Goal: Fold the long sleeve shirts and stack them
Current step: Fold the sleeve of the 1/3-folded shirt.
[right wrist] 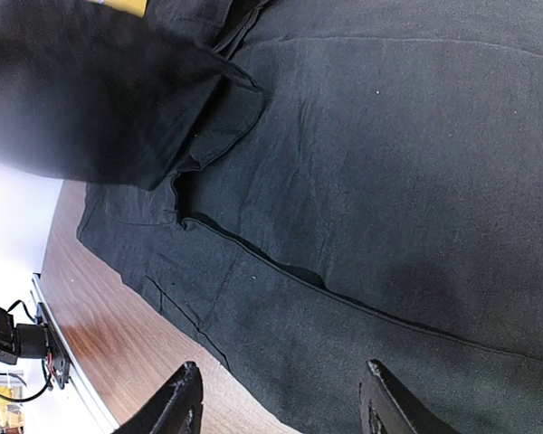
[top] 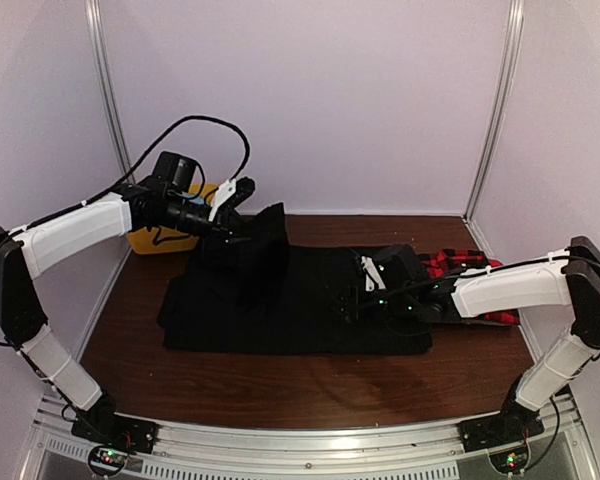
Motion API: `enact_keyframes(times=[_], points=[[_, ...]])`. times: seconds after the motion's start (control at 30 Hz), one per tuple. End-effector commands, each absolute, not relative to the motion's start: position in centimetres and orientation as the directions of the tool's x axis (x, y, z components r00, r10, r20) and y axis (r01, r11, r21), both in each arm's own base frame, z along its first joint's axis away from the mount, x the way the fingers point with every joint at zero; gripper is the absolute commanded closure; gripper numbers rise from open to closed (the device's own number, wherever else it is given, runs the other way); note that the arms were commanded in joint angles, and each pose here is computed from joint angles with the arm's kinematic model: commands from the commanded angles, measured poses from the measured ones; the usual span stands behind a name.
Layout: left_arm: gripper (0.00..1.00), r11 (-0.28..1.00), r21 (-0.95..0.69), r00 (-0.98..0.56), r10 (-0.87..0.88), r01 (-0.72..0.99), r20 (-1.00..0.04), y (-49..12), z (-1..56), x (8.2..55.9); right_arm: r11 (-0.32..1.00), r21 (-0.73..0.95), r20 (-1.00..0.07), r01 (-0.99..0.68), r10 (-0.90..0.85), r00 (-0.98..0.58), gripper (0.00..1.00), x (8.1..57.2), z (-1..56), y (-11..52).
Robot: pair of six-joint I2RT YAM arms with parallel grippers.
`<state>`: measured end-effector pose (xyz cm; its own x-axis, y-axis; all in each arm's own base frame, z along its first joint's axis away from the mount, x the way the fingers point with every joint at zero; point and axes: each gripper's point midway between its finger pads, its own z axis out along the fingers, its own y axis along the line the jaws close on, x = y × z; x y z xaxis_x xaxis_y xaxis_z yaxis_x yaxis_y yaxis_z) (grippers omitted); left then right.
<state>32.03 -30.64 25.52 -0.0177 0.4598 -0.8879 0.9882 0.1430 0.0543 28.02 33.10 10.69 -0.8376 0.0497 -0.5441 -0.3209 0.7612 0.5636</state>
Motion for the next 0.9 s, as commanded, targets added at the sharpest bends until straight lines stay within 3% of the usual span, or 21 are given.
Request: enact_keyframes(times=[0.0,0.17,0.5,0.87], points=[[0.99,0.211,0.081,-0.022,0.444,0.974,-0.896,-30.9,28.2,34.1,0.751,0.577,-0.551,-0.321,0.068,-0.832,0.40,28.1,11.1,33.0],[1.00,0.218,0.057,-0.046,0.440,0.974,-0.897,-31.9,28.6,33.3,0.746,0.584,-0.548,-0.321,0.070,-0.834,0.40,28.1,11.3,33.2],[1.00,0.267,-0.039,-0.181,0.529,0.963,-0.829,-34.6,22.1,28.7,0.717,0.631,-0.521,-0.297,0.108,-0.847,0.38,27.4,12.2,33.0],[1.00,0.377,-0.124,-0.316,0.504,0.918,-0.804,-40.6,15.1,27.2,0.733,0.669,-0.494,-0.121,0.317,-0.810,0.36,27.5,12.7,28.0]])
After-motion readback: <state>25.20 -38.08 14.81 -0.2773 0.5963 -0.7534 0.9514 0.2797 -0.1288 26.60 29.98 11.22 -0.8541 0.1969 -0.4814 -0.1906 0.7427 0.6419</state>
